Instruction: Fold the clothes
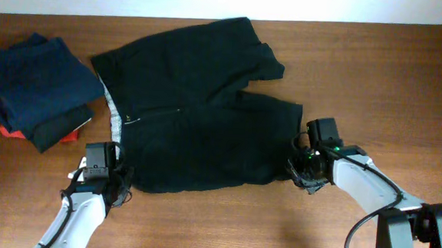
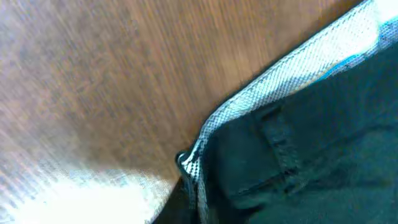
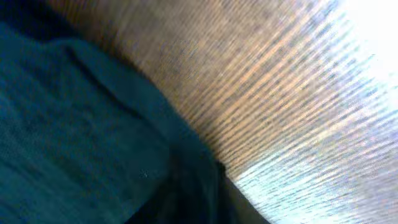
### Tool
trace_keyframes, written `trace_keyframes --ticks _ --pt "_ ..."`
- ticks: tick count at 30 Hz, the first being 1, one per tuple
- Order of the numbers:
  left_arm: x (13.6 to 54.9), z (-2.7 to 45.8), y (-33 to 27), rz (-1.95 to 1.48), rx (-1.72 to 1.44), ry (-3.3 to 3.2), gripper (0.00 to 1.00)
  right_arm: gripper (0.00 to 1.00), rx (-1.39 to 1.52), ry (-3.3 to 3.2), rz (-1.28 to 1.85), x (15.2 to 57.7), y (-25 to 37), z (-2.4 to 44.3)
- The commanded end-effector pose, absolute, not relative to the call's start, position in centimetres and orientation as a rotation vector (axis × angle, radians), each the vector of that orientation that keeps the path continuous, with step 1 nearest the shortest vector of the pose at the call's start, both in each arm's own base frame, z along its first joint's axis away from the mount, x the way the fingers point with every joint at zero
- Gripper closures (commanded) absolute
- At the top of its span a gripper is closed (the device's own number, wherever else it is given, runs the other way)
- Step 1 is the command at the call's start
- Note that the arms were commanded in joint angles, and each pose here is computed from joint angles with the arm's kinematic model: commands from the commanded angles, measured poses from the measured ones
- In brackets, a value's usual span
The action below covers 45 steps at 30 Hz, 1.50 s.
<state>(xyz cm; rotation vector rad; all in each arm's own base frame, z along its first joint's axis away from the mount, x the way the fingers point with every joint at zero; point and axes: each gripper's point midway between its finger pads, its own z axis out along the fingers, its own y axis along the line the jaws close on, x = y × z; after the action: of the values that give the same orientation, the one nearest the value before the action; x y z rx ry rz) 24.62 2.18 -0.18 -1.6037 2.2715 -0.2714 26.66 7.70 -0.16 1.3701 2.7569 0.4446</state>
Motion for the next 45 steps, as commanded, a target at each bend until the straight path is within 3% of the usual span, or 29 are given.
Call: trace_keyframes --ticks 1,7,10,15,18,22,24,29,34,39,41,42,43,45 --pt "24.2 -0.8 2.3 -0.188 -1.355 2.435 0.99 0.96 1.293 2.808 0.33 25.8 5.8 -1.5" --pt "26.9 5.3 1.2 -0.25 -1.096 2.552 0.99 0.96 1.109 2.71 0.312 28.8 -1.9 6.7" --pt "26.3 10.3 -2.3 -0.503 -0.929 2.631 0.99 0.96 1.02 2.666 0.276 28.7 -3.6 11.8" --pt "19.9 16.1 -4.0 -0.591 -0.824 2.637 0.99 0.96 0.911 2.668 0.142 25.3 -4.3 17.2" --pt "18.1 17.3 -4.1 -0.597 -0.801 2.587 0.99 0.96 0.727 2.596 0.123 27.2 -4.7 20.7" --pt "20.3 16.5 -2.4 -0.535 -1.109 2.496 0.99 0.96 0.443 2.509 0.206 32.4 -2.0 22.0" --pt "22.5 15.5 -0.6 -0.455 -1.337 2.387 0.99 0.96 0.288 2.477 0.233 36.2 0.6 21.3" --pt "28.2 10.9 1.7 -0.327 -1.546 2.307 0.99 0.96 0.094 2.356 0.307 44.2 6.6 18.8" --pt "32.6 4.3 2.1 -0.294 -1.619 2.333 0.99 0.94 0.02 2.271 0.35 48.6 9.7 16.4" --pt "37.8 3.9 2.7 -0.387 -1.529 2.197 0.96 0.88 -0.078 2.119 0.423 52.4 13.0 15.8" --pt "38.5 4.3 3.4 -0.367 -1.515 2.152 0.95 0.79 -0.088 2.085 0.431 53.4 13.6 15.1" --pt "39.0 4.6 3.7 -0.368 -1.506 2.128 0.93 0.59 -0.092 2.071 0.44 53.8 13.9 14.7" --pt "39.6 5.0 3.8 -0.381 -1.489 2.102 0.76 0.4 -0.1 2.059 0.447 54.2 14.3 14.2" --pt "40.2 5.6 4.7 -0.369 -1.486 2.05 0.58 0.18 -0.071 2.09 0.405 54.5 13.4 12.6"
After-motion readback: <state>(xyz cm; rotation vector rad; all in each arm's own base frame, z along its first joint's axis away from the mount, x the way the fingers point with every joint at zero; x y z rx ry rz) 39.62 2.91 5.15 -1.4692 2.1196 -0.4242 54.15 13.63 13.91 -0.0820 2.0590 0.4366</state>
